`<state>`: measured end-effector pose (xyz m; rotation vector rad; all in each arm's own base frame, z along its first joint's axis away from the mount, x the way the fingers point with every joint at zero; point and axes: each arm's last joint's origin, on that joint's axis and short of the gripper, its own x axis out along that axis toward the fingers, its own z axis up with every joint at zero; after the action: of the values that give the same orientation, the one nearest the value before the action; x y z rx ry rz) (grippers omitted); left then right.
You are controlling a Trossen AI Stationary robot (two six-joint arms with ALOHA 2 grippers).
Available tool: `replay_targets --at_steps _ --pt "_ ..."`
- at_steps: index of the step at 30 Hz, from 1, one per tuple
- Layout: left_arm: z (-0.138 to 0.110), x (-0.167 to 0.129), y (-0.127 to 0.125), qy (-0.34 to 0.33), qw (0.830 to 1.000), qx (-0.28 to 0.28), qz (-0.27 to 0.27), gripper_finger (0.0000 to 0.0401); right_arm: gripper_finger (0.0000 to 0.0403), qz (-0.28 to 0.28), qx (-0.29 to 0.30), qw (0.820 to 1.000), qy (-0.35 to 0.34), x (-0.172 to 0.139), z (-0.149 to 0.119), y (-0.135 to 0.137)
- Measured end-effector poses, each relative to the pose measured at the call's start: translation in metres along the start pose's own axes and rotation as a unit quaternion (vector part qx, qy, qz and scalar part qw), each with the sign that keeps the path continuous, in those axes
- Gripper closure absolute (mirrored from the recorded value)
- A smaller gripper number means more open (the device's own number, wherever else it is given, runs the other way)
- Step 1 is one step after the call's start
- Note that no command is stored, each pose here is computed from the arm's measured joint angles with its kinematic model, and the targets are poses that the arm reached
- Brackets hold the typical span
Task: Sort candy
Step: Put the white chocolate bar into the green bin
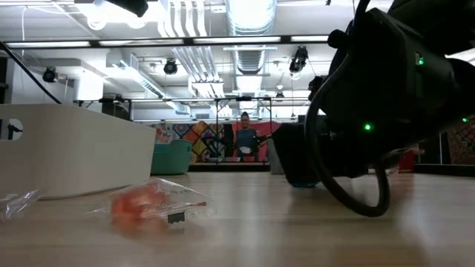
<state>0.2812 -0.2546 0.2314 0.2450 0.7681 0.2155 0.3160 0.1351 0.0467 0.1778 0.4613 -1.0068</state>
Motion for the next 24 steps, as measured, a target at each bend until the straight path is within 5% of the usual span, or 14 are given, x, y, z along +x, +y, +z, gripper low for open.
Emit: replay_targets --at_steps 8,15,24 --pt "0.005 0.000 -0.002 -0.034 0.998 -0.048 0.011 0.0401 0.0386 0.017 -0.068 0.997 0.033 -0.014 0.017 -0.003" --pt "0.011 0.000 -0.006 -0.062 0.996 -0.063 -0.004 0.0401 0.0394 0.083 -0.127 0.984 0.097 -0.039 0.050 -0.006" --pt "0.005 0.012 -0.016 -0.072 0.996 -0.042 -0.027 0.0401 0.0394 0.148 -0.128 0.978 0.070 -0.083 0.076 -0.032"
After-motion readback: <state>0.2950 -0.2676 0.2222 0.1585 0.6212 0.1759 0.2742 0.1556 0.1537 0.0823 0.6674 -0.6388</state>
